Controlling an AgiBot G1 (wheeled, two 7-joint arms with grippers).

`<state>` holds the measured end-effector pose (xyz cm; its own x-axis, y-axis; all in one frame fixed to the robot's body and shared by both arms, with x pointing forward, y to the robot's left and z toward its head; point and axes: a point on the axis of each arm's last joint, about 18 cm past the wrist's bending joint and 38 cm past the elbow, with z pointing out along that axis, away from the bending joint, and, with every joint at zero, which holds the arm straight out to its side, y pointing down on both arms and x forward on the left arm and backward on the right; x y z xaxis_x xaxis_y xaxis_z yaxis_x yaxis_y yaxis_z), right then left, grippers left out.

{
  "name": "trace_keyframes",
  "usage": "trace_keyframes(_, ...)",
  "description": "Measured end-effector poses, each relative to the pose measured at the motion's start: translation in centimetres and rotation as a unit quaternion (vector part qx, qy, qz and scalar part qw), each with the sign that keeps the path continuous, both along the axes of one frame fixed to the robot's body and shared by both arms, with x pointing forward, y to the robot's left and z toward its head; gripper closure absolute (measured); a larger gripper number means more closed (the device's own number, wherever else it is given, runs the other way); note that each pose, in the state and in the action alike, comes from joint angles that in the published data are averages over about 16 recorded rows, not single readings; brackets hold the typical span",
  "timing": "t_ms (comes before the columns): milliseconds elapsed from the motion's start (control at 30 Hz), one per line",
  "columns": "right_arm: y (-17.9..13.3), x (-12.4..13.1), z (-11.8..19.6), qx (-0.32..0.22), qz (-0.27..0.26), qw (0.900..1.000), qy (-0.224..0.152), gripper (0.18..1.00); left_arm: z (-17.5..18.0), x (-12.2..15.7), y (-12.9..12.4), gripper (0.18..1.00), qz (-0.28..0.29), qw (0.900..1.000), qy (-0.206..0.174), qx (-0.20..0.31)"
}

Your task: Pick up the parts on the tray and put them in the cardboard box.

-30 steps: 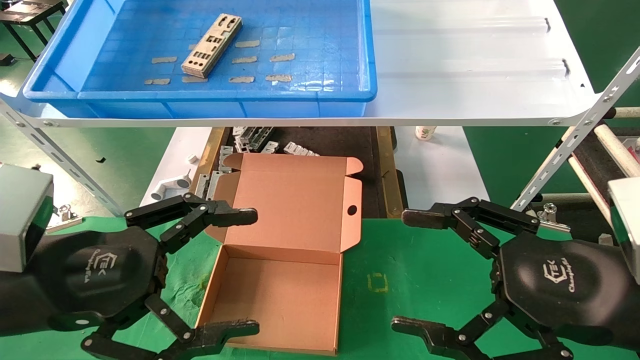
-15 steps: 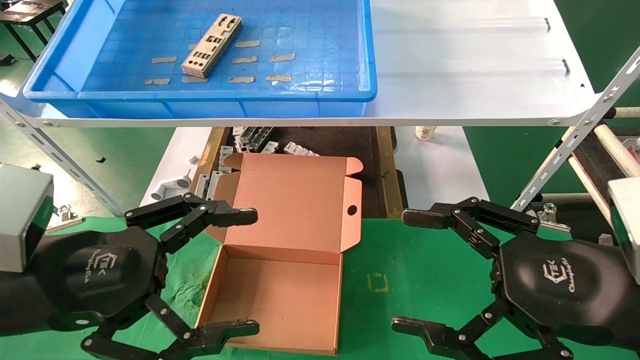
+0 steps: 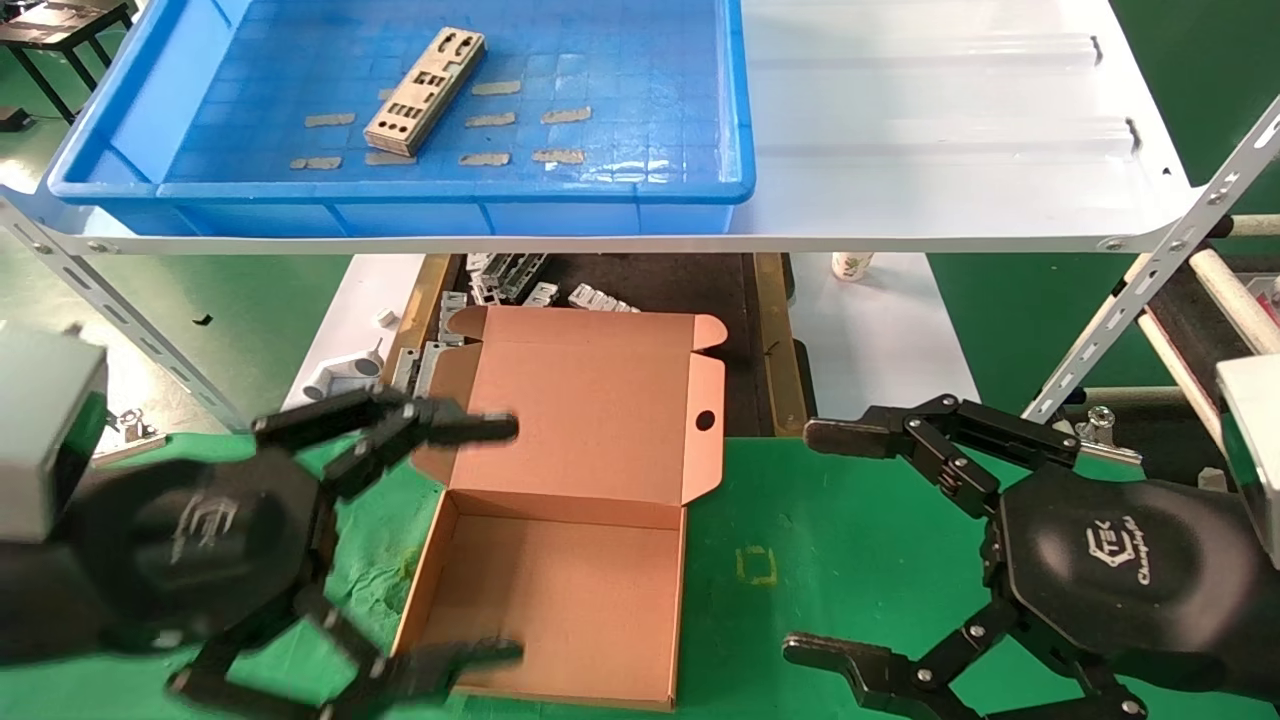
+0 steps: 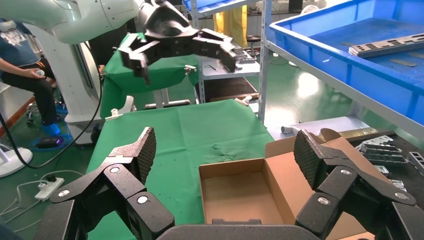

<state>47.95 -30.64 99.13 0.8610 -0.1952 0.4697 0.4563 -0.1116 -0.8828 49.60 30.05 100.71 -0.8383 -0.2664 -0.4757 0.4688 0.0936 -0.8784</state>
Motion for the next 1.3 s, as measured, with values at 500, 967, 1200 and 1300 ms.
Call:
trace_keyframes(500,0.0,0.0,0.0,0.0,0.0,1.0,0.0,0.285,8.1,10.8,0.9,0.184,0.183,0.9782,-0.022,-0.096)
trace_keyframes(967,0.0,0.0,0.0,0.0,0.0,1.0,0.0,0.553,14.3,18.7,1.9,0.184,0.313,0.9434,0.005,-0.109)
trace_keyframes(1200,0.0,0.0,0.0,0.0,0.0,1.0,0.0,0.719,15.3,20.6,1.9,0.184,0.35,0.9308,0.016,-0.104)
trace_keyframes(1300,0.0,0.0,0.0,0.0,0.0,1.0,0.0,0.789,15.4,21.2,2.0,0.184,0.363,0.9261,0.019,-0.102)
